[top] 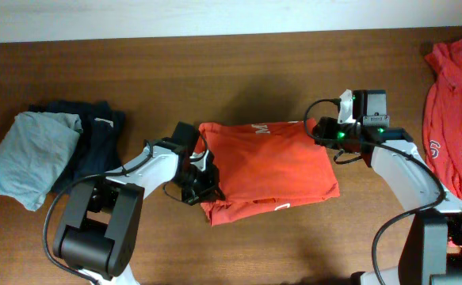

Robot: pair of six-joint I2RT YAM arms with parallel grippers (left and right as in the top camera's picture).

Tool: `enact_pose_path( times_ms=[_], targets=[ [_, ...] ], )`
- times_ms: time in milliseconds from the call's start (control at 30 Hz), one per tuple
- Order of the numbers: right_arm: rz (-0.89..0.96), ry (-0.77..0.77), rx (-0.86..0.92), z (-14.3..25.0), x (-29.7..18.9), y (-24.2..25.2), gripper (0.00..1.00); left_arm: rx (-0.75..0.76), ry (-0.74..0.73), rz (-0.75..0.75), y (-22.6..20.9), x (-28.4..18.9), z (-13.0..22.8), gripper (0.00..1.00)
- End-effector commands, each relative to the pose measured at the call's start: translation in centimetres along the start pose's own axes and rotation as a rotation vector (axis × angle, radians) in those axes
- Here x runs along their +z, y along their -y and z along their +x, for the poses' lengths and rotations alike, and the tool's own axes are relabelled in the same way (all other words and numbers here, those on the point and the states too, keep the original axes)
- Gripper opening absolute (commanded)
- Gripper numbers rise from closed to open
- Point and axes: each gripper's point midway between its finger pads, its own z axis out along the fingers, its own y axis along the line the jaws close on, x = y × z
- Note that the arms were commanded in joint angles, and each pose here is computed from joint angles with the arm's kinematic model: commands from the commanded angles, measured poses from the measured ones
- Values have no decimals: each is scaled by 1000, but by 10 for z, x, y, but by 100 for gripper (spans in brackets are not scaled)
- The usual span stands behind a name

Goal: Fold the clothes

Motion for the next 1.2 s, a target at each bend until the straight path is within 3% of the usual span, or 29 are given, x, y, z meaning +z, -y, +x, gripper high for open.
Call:
enact_pose_path(
  times_ms=[0,233,433,633,867,1067,1167],
  targets=[
    [5,-13,-2,-2,12,5,38,-27,-45,11,-6,0,6,1],
    [-125,-98,7,15,56,-8,31,-11,-61,3,-8,0,11,1],
    [-142,-108,-20,22,81,-16,14,-8,-62,4,-8,0,11,1],
    [149,-116,84,37,107,39,4,-36,-85,-8,-14,-3,16,0],
    [215,-78,146,20,99,61,4,-102,-124,-143,-54,-18,28,1],
    [182,-80,151,4,93,53,4,-97,-105,-137,-58,-21,22,0],
    [85,-102,98,-4,89,32,23,-97,-106,-125,-55,-21,22,1]
  ],
)
